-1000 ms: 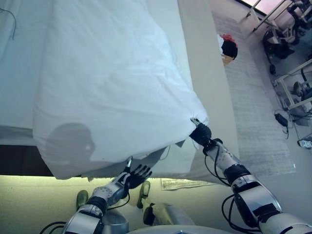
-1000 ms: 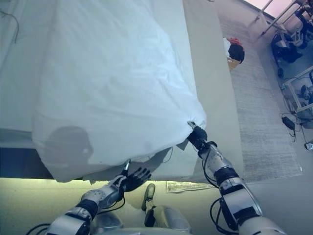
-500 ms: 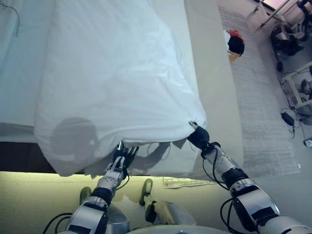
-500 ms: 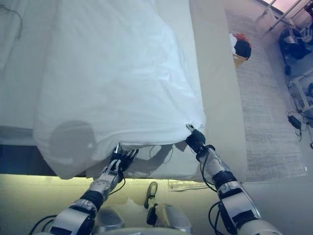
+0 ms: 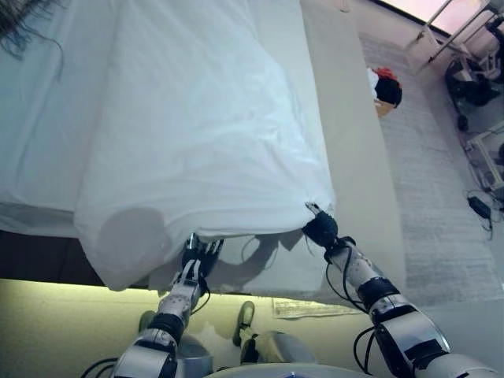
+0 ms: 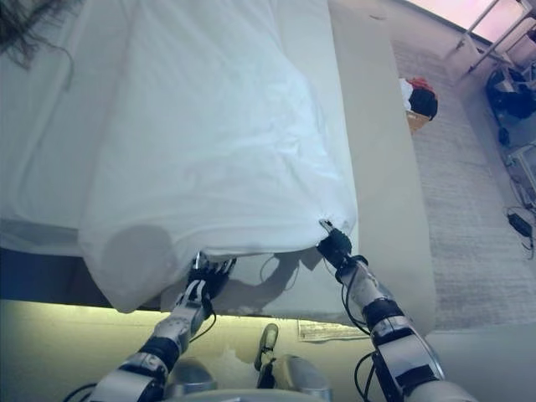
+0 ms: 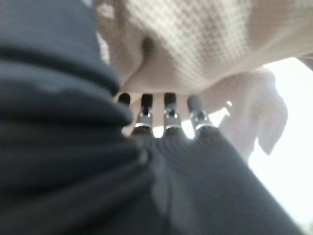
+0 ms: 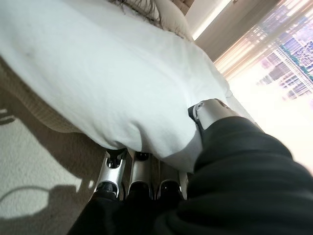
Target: Make the bed neatly
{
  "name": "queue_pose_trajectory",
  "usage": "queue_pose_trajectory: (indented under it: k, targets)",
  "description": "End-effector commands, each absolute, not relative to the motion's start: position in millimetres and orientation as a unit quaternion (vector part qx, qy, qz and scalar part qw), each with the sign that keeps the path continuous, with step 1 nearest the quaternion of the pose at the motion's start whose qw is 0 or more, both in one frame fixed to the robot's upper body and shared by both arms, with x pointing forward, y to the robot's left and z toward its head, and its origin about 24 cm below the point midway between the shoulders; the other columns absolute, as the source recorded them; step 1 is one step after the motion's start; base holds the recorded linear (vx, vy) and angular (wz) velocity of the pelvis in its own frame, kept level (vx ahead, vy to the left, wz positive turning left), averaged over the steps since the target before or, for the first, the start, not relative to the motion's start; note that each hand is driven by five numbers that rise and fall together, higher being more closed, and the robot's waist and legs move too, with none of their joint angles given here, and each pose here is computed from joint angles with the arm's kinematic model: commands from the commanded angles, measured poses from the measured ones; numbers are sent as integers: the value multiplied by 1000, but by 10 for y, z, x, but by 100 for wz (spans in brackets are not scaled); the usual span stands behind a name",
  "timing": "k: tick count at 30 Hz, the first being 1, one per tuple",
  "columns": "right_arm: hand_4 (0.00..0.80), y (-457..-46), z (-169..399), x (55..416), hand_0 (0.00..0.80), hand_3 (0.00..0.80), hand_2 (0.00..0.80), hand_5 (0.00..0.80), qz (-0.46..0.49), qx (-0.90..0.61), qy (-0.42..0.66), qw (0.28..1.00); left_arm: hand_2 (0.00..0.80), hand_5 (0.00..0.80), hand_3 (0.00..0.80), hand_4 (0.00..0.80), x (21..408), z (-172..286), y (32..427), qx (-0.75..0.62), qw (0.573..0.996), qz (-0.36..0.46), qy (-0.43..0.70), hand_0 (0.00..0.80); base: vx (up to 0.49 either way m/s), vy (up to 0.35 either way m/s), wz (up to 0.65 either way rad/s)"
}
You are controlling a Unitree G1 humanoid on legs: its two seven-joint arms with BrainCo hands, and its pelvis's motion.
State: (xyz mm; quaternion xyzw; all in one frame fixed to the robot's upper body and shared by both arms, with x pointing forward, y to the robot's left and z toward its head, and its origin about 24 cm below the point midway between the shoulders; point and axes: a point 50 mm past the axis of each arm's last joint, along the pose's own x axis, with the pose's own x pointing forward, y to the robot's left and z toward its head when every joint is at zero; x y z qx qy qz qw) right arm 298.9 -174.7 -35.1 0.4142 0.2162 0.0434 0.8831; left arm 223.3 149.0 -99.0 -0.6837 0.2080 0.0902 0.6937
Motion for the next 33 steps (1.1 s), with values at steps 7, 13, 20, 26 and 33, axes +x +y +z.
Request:
queue_pose_trajectory:
  k: [7,13,20,26,33]
  targets:
    - [800,-2166,-253,3027,800,800,800,800,0,406,166,899,0,0,0,0,2054,-1001,1117,-696,681,-32,225,0,-8,22,2]
    - [800,-2291,-262,3028,800,800,800,800,-18,391,180,902,0,0,0,0,1960,-1029,1069,-698,681,-46,216,0,-18,57,8]
    - [800,-2347,-268,3031,800,800,800,800,-21,368,194,909,0,0,0,0,2093,-970,1219,-707,687,-11,168,0,21,99,10]
    - [800,-2357,-337,2955,800,800,800,800,-18,360,207,909,0,0,0,0,2225,-909,1391,-704,696,21,140,0,37,55,7]
    - [800,-2426,-424,2845,800,800,800,800,-31,355,219,908,0,0,0,0,2240,-927,1502,-698,701,52,136,0,22,18,0]
